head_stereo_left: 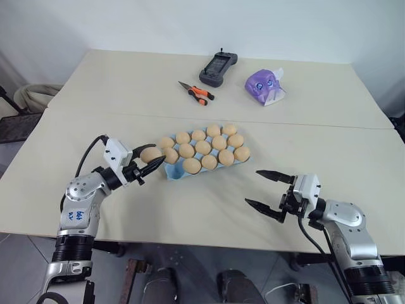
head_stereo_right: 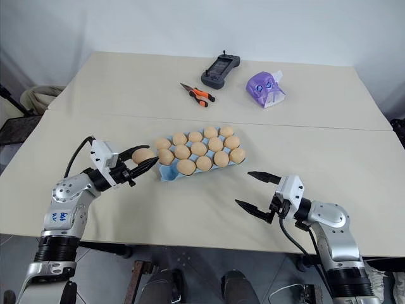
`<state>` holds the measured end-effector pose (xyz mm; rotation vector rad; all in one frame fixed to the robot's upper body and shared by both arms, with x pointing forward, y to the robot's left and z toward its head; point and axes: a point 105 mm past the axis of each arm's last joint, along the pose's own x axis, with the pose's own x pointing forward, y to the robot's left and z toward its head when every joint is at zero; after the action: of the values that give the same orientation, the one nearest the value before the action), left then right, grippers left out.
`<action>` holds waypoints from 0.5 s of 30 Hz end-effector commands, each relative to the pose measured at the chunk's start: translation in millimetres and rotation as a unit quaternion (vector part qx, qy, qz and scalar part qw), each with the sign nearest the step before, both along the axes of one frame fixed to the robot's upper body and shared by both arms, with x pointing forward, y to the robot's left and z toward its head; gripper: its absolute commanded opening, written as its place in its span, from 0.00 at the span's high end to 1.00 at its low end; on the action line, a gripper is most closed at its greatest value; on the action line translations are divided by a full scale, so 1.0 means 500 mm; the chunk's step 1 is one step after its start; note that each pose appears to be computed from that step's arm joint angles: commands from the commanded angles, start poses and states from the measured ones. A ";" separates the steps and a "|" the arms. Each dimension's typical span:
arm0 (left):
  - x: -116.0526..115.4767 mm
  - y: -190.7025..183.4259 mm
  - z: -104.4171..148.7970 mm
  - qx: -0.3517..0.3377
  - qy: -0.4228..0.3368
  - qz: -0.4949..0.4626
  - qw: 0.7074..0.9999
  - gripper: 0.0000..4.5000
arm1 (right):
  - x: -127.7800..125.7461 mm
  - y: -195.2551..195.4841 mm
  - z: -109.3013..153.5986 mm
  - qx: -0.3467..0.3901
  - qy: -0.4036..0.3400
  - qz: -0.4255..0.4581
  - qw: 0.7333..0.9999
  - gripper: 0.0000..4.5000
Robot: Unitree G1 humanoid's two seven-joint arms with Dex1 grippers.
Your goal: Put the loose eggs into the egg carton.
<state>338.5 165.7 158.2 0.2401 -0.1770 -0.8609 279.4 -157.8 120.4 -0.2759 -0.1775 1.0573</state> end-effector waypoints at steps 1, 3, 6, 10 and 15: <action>-0.011 -0.036 -0.005 0.008 0.006 -0.032 0.999 0.54 | -0.006 -0.008 0.025 0.003 -0.027 -0.008 1.000 0.00; -0.011 -0.047 -0.013 0.007 0.015 -0.042 0.999 0.54 | -0.007 -0.008 0.026 0.005 -0.029 -0.012 1.000 0.00; 0.006 -0.051 -0.018 0.003 0.024 -0.036 0.999 0.54 | -0.008 -0.009 0.026 0.006 -0.029 -0.017 0.999 0.00; 0.026 -0.041 -0.013 -0.007 0.024 -0.021 0.999 0.29 | -0.012 -0.010 0.027 0.006 -0.030 -0.019 0.999 0.00; 0.002 -0.001 -0.007 0.014 0.012 -0.015 1.000 0.18 | -0.013 -0.022 0.032 0.003 -0.032 -0.029 0.999 0.00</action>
<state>345.5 152.0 141.8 0.2307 -0.0969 -0.9201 274.8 -159.9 122.8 -0.2798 -0.1890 1.0185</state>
